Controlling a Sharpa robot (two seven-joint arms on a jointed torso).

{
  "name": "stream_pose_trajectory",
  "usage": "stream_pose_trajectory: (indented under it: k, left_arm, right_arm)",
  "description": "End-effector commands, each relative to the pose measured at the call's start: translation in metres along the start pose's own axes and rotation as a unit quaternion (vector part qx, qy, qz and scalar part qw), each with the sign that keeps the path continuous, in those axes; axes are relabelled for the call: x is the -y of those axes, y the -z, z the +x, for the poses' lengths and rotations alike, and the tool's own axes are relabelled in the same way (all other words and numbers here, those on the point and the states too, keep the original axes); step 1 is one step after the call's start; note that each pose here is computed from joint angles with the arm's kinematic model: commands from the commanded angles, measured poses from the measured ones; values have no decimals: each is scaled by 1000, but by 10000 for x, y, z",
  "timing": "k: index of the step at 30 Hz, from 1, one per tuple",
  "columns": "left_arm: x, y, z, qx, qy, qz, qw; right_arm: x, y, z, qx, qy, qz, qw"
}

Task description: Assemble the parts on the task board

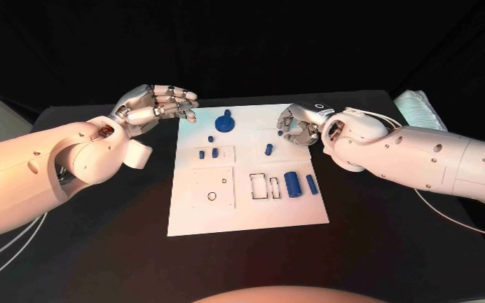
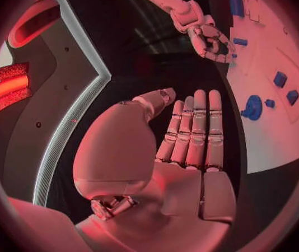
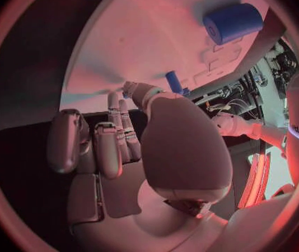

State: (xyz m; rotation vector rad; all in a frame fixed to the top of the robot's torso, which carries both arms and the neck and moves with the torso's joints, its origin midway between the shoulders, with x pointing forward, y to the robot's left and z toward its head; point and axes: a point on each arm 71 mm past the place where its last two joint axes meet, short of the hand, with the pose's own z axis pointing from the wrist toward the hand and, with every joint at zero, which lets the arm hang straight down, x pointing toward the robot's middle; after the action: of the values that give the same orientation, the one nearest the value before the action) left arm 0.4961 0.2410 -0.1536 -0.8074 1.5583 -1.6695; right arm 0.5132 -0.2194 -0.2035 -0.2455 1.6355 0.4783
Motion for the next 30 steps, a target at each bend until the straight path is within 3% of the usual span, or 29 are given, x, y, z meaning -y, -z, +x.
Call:
stream_pose_trajectory:
  k: [1,15,30]
  left_arm:
    - [48,9,34,-6,33,30,999]
    - [52,43,14,3,32,30,999]
    - [47,52,2,10,31,24,999]
  right_arm:
    - [-3,-16,34,-5,39,14,999]
    - [-113,-79,83,8,30,9,999]
    - [-148,-88,156,-13,29,7,999]
